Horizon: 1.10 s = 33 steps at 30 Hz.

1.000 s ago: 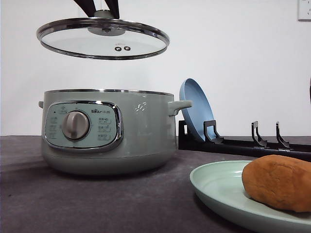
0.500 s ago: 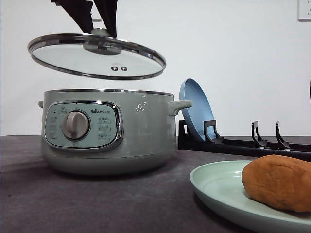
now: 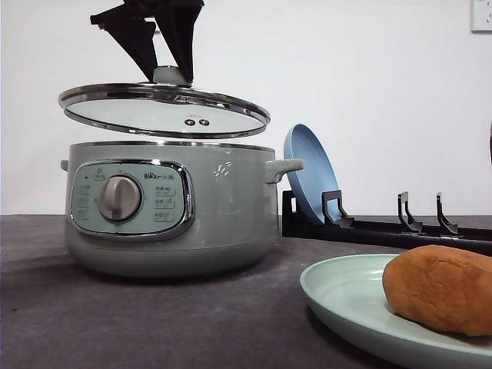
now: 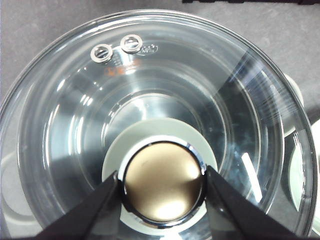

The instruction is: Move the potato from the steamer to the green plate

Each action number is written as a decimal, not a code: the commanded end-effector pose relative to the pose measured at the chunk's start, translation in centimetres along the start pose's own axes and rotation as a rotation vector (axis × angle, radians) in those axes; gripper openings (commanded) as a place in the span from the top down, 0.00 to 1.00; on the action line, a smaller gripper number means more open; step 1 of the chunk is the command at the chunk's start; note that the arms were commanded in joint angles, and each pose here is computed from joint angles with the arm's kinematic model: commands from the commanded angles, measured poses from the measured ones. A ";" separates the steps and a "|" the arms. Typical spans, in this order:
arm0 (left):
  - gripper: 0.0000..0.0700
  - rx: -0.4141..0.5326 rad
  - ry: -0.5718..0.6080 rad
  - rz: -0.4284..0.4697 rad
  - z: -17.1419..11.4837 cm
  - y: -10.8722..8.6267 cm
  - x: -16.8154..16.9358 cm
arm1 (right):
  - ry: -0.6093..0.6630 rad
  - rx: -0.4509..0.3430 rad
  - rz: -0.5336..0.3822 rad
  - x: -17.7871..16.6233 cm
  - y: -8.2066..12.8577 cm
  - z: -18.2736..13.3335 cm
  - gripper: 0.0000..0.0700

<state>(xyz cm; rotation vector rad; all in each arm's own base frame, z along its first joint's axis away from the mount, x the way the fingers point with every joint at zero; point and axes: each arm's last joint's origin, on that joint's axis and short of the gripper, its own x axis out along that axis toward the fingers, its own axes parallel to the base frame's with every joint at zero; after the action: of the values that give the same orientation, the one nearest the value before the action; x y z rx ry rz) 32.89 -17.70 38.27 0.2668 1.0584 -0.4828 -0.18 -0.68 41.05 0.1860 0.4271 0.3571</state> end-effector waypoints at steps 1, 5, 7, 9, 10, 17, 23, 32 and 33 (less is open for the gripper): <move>1.00 0.024 -0.050 -0.007 0.5 -0.3 -0.6 | -0.027 -0.014 0.012 -0.3 0.1 0.4 0.02; 1.00 0.023 -0.032 -0.007 0.7 -0.3 0.2 | -0.027 -0.025 0.010 -0.3 0.1 0.4 0.02; 1.00 0.023 -0.021 -0.007 0.7 -0.3 0.7 | -0.030 -0.029 0.002 -0.3 0.0 0.4 0.02; 1.00 0.023 -0.008 -0.008 0.8 -0.2 1.2 | -0.032 -0.029 -0.006 -0.3 0.0 0.4 0.02; 1.00 0.023 -0.003 -0.008 0.9 -0.2 1.4 | -0.032 -0.029 -0.006 -0.3 0.0 0.4 0.02; 1.00 0.022 0.026 -0.008 1.2 -0.2 3.1 | -0.035 -0.032 -0.014 -0.3 0.0 0.4 0.02; 1.00 0.023 0.065 -0.010 1.4 -0.2 5.2 | -0.043 -0.035 -0.038 -0.3 -0.1 0.4 0.02; 1.00 0.062 0.096 -0.016 1.5 -0.4 6.8 | -0.043 -0.036 -0.038 -0.3 -0.1 0.4 0.02; 1.00 0.062 0.097 -0.016 1.5 -0.4 6.8 | -0.043 -0.036 -0.038 -0.3 -0.1 0.4 0.02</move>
<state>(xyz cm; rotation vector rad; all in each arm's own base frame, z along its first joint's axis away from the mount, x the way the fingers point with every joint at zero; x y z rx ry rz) 35.23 -19.05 35.04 0.3022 1.1296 -0.4885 -0.10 -0.81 41.10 0.1542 0.4055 0.3126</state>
